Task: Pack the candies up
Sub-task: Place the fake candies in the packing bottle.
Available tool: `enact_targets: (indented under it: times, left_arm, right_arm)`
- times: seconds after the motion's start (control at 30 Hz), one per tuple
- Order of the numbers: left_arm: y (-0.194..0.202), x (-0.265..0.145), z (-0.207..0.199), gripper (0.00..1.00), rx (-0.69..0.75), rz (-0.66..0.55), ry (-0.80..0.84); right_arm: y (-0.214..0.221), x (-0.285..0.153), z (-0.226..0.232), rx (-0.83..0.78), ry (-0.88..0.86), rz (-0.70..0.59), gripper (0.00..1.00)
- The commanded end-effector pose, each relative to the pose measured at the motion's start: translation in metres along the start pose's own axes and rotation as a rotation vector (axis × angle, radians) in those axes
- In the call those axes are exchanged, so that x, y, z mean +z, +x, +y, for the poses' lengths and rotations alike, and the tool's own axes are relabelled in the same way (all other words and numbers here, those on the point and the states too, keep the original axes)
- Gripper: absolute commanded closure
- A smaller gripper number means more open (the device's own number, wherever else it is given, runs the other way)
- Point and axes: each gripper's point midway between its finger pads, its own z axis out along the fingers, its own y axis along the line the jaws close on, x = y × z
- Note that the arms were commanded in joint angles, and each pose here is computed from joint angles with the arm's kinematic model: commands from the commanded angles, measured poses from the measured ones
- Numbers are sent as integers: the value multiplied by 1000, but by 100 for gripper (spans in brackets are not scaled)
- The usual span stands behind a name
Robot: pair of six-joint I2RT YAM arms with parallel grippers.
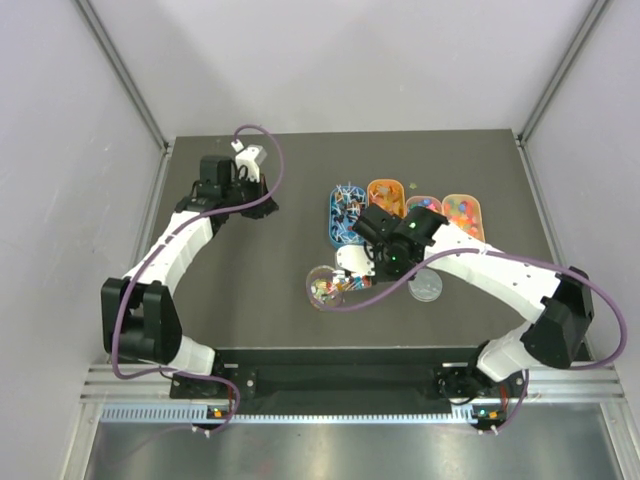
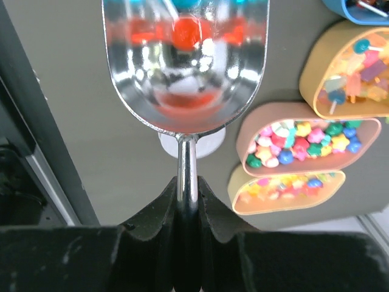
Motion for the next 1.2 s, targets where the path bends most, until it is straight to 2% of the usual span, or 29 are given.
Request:
enact_targets:
  times: [0.0, 0.43, 0.57, 0.6, 0.77, 0.9, 1.17]
  left_arm:
    - [-23, -12, -8, 100, 41, -88, 16]
    - [-23, -26, -36, 100, 11, -77, 127]
    - [-27, -38, -64, 100, 15, -75, 267]
    - [-24, -44, -82, 100, 12, -60, 365]
    - [-8, -56, -133, 100, -16, 18, 597]
    - [0, -54, -148, 100, -7, 46, 634]
    - [-6, -46, -161, 100, 0, 71, 658]
  right_arm:
    - [-4, -23, -18, -40, 71, 28, 100]
    - [-9, -36, -21, -82, 91, 67, 100]
    - [-10, -39, -23, -73, 100, 68, 100]
    - [-13, -41, -28, -59, 124, 53, 100]
    - [-38, -51, -40, 46, 176, -87, 100]
    - [-67, -69, -60, 90, 232, -212, 100]
    - [-97, -78, -87, 116, 280, -281, 100]
